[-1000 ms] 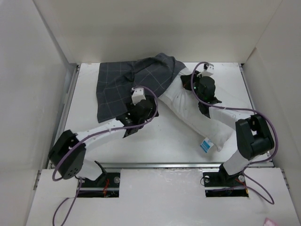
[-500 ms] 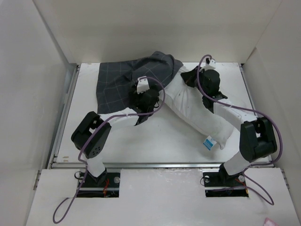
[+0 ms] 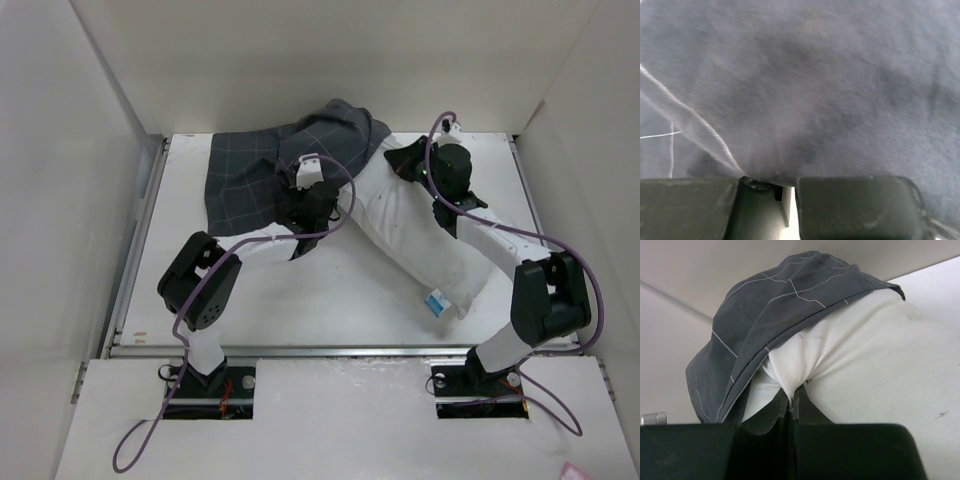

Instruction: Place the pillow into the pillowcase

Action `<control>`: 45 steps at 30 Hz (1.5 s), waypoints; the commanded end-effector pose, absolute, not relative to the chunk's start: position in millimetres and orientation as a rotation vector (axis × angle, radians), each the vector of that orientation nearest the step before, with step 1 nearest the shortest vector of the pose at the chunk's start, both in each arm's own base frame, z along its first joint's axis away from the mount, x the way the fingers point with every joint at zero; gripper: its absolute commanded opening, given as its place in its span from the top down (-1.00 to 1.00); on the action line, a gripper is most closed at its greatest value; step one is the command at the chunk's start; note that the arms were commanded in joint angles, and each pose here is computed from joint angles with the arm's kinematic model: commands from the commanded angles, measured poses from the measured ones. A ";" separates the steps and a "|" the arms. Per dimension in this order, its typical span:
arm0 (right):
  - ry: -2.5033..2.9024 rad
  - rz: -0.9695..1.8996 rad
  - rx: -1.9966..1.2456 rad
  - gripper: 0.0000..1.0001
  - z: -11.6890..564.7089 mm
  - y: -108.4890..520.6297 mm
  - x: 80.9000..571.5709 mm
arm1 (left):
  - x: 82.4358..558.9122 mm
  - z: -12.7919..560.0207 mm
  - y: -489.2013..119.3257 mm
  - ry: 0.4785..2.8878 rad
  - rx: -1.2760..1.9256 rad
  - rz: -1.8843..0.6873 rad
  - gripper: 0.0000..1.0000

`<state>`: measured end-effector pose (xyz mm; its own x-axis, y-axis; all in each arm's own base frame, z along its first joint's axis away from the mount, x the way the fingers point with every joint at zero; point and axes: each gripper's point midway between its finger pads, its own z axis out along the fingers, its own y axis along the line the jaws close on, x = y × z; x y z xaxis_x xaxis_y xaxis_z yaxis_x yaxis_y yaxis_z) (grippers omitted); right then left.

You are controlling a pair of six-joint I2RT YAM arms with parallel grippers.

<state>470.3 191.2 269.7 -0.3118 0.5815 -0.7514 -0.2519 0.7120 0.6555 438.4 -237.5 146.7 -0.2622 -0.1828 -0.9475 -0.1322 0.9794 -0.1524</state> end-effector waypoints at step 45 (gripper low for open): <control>1.601 0.881 0.159 -0.66 259.0 185.0 399.0 | 379.4 347.3 -303.0 1.938 0.241 -0.370 -1.00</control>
